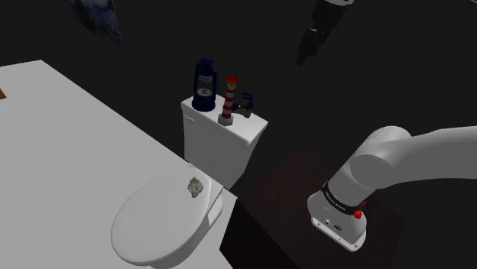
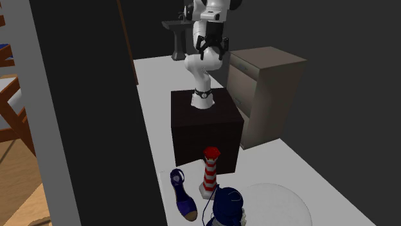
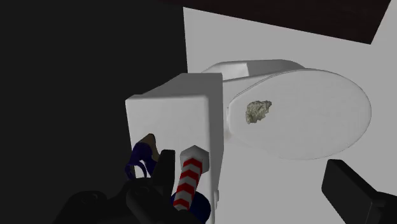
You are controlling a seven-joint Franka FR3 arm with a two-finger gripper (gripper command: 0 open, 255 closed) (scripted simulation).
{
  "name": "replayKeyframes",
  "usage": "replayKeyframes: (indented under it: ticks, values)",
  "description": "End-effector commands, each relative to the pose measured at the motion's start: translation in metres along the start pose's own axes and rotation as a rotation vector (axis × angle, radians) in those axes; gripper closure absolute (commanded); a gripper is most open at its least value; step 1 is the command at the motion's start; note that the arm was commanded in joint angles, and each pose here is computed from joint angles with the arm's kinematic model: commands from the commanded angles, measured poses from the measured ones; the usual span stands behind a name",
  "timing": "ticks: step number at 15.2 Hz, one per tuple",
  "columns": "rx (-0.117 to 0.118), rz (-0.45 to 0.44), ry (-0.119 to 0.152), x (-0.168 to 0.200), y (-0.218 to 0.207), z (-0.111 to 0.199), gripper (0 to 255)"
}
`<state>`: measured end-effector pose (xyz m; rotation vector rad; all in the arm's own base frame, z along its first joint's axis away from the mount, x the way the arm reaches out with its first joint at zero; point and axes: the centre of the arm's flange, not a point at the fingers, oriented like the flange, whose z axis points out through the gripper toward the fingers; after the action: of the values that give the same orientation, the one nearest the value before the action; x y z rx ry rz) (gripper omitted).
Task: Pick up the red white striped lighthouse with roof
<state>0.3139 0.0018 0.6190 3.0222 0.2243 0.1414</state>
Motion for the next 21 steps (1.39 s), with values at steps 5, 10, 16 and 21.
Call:
replayKeyframes:
  ticks: [5,10,16,21]
  values:
    - [-0.025,-0.023,0.041,0.026,0.007,0.04,0]
    - [-0.056,-0.052,0.093,0.062,0.016,0.088,0]
    - [-0.093,-0.087,0.155,0.108,0.027,0.144,0]
    - [-0.124,-0.116,0.207,0.15,0.036,0.187,0]
